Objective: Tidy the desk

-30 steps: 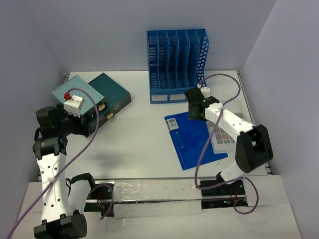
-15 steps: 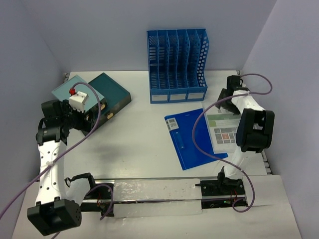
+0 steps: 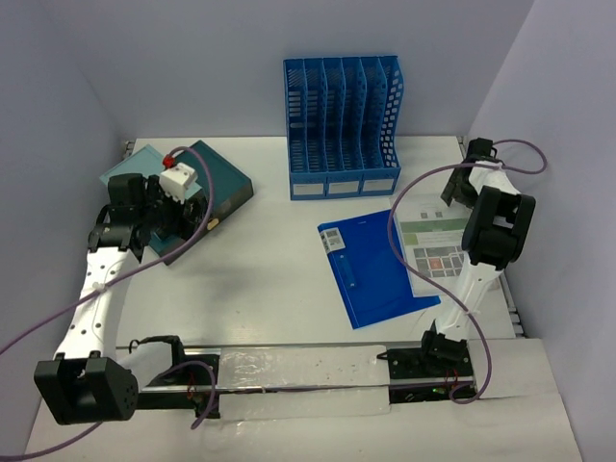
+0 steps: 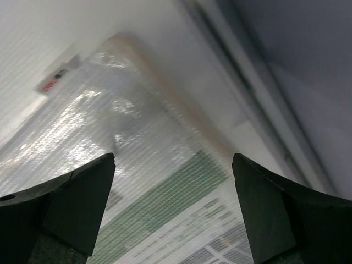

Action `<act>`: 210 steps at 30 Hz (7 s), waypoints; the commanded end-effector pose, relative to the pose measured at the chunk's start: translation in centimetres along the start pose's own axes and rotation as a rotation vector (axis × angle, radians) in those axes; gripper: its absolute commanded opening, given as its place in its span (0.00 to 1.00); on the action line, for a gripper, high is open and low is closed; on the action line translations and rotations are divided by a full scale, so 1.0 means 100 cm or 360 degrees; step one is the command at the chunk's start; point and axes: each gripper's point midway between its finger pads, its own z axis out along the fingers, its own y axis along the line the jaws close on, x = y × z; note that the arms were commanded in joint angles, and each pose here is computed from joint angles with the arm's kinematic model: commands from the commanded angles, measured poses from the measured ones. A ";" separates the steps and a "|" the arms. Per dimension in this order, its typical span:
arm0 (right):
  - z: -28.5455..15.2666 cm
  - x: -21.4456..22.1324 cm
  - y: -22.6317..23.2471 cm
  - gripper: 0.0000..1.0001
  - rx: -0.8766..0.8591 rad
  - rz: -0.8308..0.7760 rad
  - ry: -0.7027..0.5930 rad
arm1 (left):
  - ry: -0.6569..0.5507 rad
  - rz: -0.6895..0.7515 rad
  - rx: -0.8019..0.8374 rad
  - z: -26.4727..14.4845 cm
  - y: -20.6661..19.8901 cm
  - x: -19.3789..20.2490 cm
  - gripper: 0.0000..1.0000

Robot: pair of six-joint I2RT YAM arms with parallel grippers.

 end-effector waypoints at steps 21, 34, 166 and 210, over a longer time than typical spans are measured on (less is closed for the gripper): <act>-0.002 0.075 0.034 0.62 -0.0400 -0.0296 0.0569 | -0.0121 0.0163 -0.0054 -0.010 -0.004 -0.041 0.94; -0.023 0.106 0.039 0.00 -0.0351 -0.0317 0.0467 | -0.0159 0.0196 -0.0018 -0.009 -0.008 -0.044 0.94; -0.202 0.188 0.108 0.69 -0.0289 -0.0790 -0.0758 | 0.0258 -0.0818 0.1540 0.223 -0.416 -0.188 0.00; -0.392 0.105 0.068 0.00 -0.0781 -0.0520 -0.1261 | -0.0502 0.0006 0.0716 0.059 -0.200 -0.280 0.99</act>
